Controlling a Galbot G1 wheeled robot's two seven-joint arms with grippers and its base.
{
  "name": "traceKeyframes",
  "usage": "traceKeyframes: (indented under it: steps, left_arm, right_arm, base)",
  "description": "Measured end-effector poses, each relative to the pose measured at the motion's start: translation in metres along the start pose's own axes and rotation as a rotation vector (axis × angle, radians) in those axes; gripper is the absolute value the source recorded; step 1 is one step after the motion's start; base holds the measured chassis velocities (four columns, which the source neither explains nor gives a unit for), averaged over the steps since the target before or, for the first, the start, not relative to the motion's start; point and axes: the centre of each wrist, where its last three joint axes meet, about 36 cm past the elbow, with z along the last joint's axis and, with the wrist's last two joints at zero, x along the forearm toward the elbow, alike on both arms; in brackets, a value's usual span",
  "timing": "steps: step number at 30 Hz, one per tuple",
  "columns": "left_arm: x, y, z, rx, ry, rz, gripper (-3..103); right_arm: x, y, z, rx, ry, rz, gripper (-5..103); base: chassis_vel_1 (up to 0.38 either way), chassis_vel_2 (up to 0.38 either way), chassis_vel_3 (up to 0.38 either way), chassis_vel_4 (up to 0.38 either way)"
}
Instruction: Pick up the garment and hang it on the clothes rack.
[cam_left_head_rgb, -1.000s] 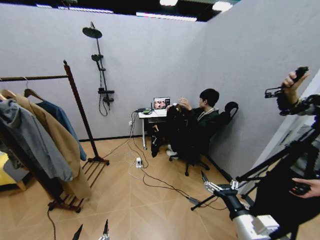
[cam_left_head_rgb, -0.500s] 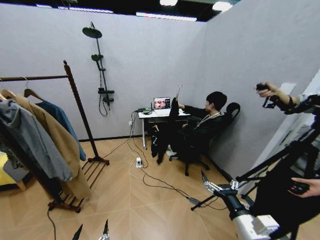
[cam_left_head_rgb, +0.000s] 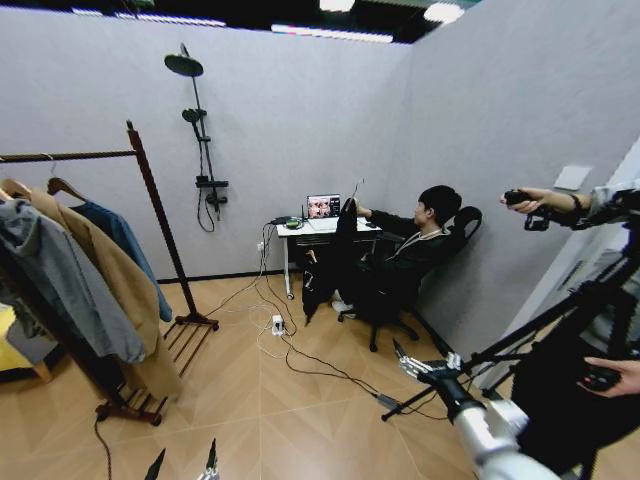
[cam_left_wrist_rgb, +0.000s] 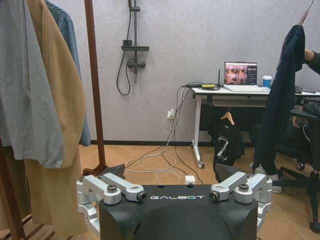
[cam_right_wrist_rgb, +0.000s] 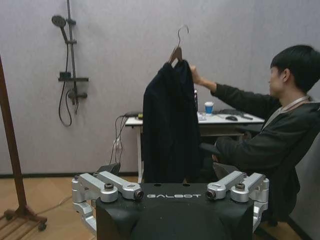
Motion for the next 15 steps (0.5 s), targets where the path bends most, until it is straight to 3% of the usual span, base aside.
traceKeyframes:
  steps: [7,15]
  left_arm:
    - [0.000,0.000,0.000,0.000,0.000,0.000,100]
    - [0.000,0.000,0.000,0.000,0.000,0.000,100]
  right_arm:
    - [-0.048,-0.029,-0.022,0.034,0.155,-0.033,100]
    - [-0.051,-0.031,-0.024,0.031,0.162,-0.037,100]
  base:
    - [0.000,0.000,0.000,0.000]
    - [0.000,0.000,0.000,0.000]
